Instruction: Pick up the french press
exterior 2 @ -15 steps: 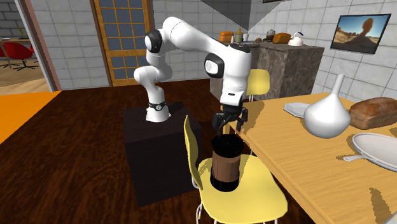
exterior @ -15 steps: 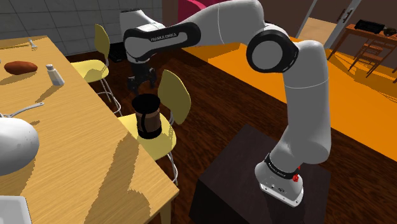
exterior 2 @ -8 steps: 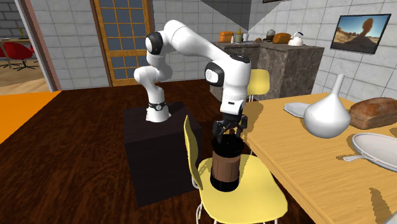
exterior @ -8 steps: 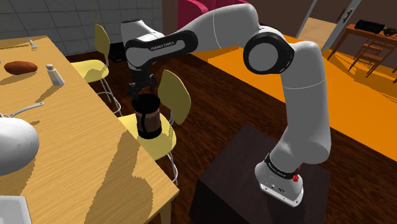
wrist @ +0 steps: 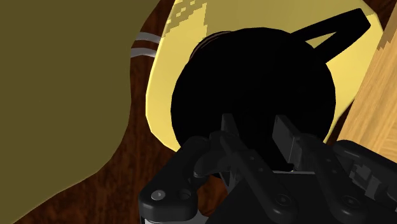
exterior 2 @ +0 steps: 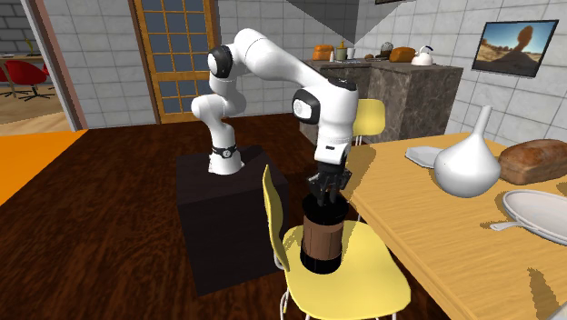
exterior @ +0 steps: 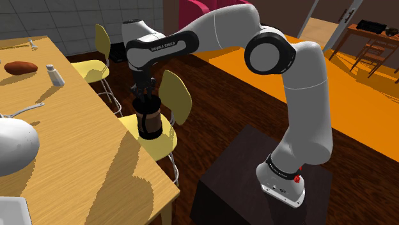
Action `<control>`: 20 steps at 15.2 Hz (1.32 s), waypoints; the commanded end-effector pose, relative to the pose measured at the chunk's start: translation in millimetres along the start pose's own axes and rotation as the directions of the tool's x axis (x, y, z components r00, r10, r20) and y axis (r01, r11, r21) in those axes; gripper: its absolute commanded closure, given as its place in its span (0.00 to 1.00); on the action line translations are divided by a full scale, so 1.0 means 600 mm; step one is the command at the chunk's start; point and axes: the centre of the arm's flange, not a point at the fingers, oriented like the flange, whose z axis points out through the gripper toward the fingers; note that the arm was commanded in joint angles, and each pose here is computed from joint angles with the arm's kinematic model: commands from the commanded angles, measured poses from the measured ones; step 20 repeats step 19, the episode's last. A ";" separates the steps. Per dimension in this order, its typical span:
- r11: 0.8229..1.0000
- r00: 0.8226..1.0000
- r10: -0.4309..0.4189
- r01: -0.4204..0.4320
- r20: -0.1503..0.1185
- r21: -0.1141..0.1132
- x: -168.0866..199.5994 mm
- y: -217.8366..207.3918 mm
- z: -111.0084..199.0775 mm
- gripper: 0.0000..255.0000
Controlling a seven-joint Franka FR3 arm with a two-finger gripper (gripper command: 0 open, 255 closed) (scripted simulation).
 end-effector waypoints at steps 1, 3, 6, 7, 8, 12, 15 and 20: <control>1.000 1.000 0.000 0.000 0.001 0.000 0.000 0.000 0.001 1.00; 1.000 1.000 0.000 0.000 0.001 0.000 0.001 0.000 -0.008 1.00; 1.000 1.000 0.000 0.000 0.001 0.000 0.000 0.000 -0.034 1.00; 1.000 1.000 0.000 0.000 0.001 0.000 -0.001 0.001 -0.043 1.00; 1.000 1.000 0.000 0.000 0.001 0.000 -0.001 0.001 -0.052 1.00; 1.000 1.000 0.000 0.000 0.001 0.000 -0.003 0.001 -0.087 1.00; 1.000 1.000 0.000 0.000 0.001 0.000 -0.004 0.001 -0.113 1.00; 1.000 1.000 0.000 0.000 0.001 0.000 -0.005 0.001 -0.132 1.00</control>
